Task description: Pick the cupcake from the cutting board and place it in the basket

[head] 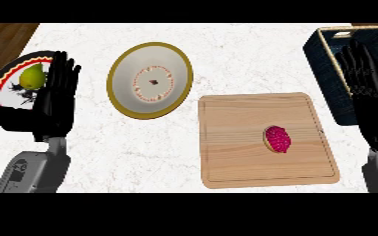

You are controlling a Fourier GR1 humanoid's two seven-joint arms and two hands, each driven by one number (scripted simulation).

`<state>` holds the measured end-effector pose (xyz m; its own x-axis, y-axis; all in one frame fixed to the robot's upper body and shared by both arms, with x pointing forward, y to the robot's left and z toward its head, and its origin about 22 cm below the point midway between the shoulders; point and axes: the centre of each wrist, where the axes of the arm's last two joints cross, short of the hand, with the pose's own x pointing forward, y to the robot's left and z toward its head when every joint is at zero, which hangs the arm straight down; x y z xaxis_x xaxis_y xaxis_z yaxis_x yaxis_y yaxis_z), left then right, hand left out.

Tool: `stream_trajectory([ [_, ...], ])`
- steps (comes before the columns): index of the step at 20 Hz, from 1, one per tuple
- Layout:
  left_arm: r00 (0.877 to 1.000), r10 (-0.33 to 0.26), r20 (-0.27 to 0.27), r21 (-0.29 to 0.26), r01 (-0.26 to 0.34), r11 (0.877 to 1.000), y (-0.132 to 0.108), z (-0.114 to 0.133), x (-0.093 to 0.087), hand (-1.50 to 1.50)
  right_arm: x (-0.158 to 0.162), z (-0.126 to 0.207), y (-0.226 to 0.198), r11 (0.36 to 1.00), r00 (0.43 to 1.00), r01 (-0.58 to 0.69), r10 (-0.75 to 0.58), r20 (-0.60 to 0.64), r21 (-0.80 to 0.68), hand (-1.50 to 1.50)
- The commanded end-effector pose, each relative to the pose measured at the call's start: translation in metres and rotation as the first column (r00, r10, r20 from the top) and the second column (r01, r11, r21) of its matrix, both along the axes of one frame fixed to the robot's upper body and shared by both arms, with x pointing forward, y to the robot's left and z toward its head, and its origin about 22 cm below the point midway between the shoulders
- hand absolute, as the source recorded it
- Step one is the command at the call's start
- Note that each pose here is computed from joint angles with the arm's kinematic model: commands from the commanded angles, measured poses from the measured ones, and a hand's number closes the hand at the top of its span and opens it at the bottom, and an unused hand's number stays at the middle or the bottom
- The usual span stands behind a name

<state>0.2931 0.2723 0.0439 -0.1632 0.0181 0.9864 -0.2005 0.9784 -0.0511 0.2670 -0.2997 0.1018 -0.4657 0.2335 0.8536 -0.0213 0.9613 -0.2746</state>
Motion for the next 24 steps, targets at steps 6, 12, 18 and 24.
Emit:
stream_trajectory([
  [6,1.000,-0.019,-0.024,0.099,0.021,0.995,-0.015,-0.015,-0.033,0.00,-0.065,-0.020,0.003,0.914,0.920,0.378,-0.351,-0.176,0.148,1.50],
  [12,0.991,-0.127,-0.049,0.067,0.130,0.989,-0.034,-0.008,-0.033,0.00,-0.065,-0.050,0.142,0.952,0.945,0.304,-0.304,-0.121,-0.016,-1.50],
  [18,0.994,-0.084,-0.067,0.069,0.089,0.994,-0.031,-0.017,-0.042,0.00,-0.064,-0.066,0.104,0.707,0.702,0.646,-0.699,-0.139,-0.289,-1.50],
  [24,0.994,-0.083,-0.070,0.080,0.088,0.993,-0.031,-0.019,-0.049,0.00,-0.078,-0.051,0.067,0.473,0.497,0.625,-0.855,-0.150,-0.621,-1.50],
])
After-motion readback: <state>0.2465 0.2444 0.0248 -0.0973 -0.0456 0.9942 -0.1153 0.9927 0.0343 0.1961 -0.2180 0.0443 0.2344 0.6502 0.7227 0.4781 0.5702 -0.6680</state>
